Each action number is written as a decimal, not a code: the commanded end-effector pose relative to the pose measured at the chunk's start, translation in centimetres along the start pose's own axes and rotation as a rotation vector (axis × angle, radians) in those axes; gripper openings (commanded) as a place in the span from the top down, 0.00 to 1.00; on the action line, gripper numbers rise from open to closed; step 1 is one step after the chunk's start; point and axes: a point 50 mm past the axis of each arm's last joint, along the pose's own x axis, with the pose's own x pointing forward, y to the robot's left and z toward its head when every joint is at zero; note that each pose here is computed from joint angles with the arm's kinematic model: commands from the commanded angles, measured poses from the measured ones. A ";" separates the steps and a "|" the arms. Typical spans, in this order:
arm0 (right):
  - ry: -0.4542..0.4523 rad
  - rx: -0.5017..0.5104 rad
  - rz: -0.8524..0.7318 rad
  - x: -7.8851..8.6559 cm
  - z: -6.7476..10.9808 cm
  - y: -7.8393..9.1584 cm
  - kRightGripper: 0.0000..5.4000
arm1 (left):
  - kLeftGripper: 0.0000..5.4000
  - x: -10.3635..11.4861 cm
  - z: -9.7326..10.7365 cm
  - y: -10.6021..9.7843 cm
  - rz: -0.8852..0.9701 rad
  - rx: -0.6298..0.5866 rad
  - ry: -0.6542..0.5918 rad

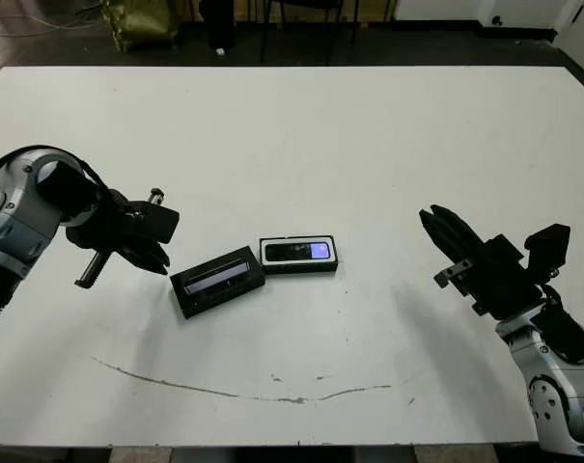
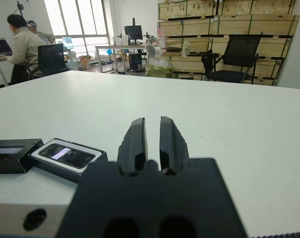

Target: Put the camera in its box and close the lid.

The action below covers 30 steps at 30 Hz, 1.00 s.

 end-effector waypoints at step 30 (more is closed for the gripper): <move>0.033 0.019 -0.006 -0.3 -0.5 0.1 1.00 | 0.50 -3.1 -0.8 -6.5 0.802 -0.454 -0.689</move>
